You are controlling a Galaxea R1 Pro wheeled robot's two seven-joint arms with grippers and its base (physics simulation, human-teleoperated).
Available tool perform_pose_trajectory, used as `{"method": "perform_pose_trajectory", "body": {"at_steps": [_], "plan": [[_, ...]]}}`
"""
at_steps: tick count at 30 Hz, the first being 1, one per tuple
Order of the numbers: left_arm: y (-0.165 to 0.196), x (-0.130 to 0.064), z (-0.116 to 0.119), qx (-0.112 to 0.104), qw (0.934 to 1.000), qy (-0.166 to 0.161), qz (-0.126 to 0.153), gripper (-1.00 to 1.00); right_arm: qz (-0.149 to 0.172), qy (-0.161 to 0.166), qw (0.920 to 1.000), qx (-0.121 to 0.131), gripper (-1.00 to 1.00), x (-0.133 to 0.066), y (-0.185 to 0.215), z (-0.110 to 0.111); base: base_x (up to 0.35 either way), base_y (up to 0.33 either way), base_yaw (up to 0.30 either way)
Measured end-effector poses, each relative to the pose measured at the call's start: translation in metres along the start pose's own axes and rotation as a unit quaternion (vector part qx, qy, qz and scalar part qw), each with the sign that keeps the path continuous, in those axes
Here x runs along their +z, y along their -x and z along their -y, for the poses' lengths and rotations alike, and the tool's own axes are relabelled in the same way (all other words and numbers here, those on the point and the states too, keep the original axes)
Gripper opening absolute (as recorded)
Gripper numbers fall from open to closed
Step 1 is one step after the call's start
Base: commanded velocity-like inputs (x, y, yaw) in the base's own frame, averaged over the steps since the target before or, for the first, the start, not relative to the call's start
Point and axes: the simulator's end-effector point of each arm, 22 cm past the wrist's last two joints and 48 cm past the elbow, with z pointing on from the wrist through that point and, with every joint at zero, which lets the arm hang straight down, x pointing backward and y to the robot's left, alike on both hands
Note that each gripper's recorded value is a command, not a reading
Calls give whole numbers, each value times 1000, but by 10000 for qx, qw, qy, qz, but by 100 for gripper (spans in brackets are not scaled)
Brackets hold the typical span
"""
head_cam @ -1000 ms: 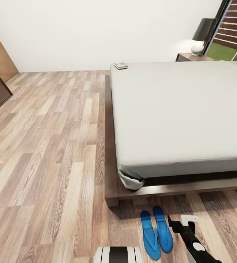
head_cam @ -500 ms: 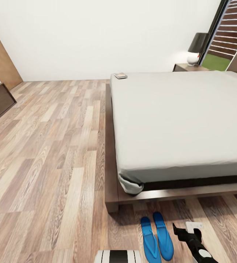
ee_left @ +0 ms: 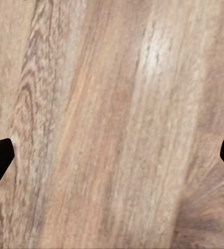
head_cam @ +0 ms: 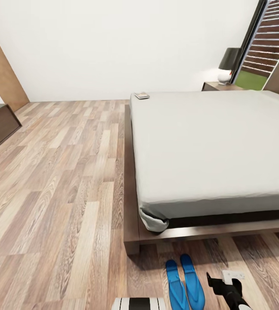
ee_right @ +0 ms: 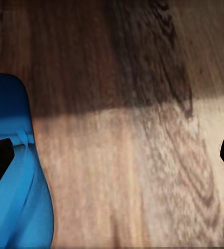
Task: In the bedroom, move the book from the bed onto either nightstand, and place the two sandals side by side next to the bed.
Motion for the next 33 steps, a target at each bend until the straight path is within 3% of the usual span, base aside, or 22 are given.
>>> {"method": "perform_pose_trajectory", "body": {"at_steps": [6,23,33], "plan": [[8,-4,-1,-12,9999,23,99,100,64,-16,10000,21,100,-5,5,2,0,0,0],[7,-4,-11,90,9996,253,102,100,-326,-18,9995,-29,100,-23,-46,3,0,0,0],[2,-13,-22,97,9988,454,147,100,-335,-14,9994,-6,100,-34,-50,4,0,0,0]]}}
